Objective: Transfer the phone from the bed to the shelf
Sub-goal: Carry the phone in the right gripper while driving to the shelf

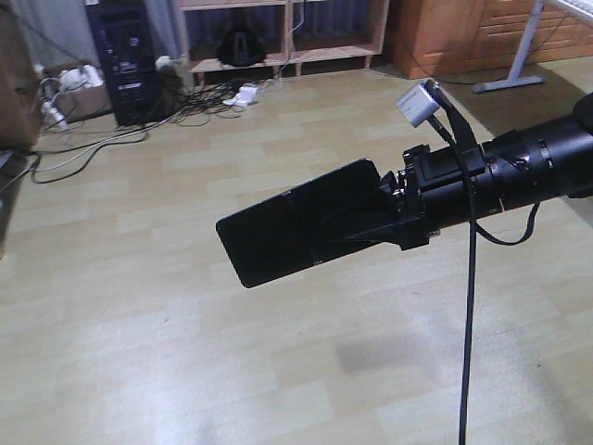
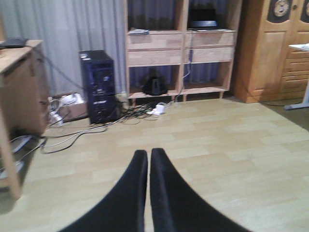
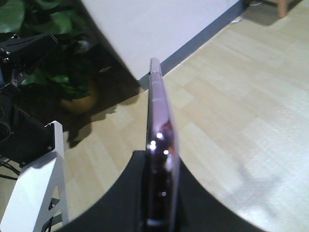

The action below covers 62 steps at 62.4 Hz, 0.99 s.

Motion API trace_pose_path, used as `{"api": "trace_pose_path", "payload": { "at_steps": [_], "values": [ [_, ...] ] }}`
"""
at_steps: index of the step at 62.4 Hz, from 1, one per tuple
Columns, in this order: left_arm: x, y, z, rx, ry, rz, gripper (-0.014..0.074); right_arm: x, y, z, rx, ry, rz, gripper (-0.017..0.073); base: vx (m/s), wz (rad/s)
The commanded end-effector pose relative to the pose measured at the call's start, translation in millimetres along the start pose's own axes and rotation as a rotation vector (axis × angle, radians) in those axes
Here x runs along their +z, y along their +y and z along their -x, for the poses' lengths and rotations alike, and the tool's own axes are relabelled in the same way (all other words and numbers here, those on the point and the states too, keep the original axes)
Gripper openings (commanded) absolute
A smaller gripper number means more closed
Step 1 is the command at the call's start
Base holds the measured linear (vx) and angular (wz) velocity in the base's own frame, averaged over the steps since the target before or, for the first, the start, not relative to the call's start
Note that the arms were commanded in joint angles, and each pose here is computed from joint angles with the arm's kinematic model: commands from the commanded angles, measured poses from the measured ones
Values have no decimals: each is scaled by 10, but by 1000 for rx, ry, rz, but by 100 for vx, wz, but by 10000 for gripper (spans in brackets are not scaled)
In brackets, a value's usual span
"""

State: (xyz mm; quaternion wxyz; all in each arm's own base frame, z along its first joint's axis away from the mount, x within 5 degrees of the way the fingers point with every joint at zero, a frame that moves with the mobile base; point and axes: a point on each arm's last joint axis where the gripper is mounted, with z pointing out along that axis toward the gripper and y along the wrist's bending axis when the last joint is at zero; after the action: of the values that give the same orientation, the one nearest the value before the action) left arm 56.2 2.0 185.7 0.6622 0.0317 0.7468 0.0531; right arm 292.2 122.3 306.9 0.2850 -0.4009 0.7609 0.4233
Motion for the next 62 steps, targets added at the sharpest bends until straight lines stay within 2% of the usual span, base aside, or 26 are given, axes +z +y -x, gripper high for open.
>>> {"api": "trace_pose_path", "payload": {
  "at_steps": [1, 62],
  "values": [
    [-30, 16, 142, -14, -107, 10, 1, -115, 219, 157, -35, -78, 86, -2, 51, -30],
    [-30, 16, 142, -14, -107, 10, 1, -115, 219, 158, -35, -78, 86, -2, 52, -23]
  ]
}}
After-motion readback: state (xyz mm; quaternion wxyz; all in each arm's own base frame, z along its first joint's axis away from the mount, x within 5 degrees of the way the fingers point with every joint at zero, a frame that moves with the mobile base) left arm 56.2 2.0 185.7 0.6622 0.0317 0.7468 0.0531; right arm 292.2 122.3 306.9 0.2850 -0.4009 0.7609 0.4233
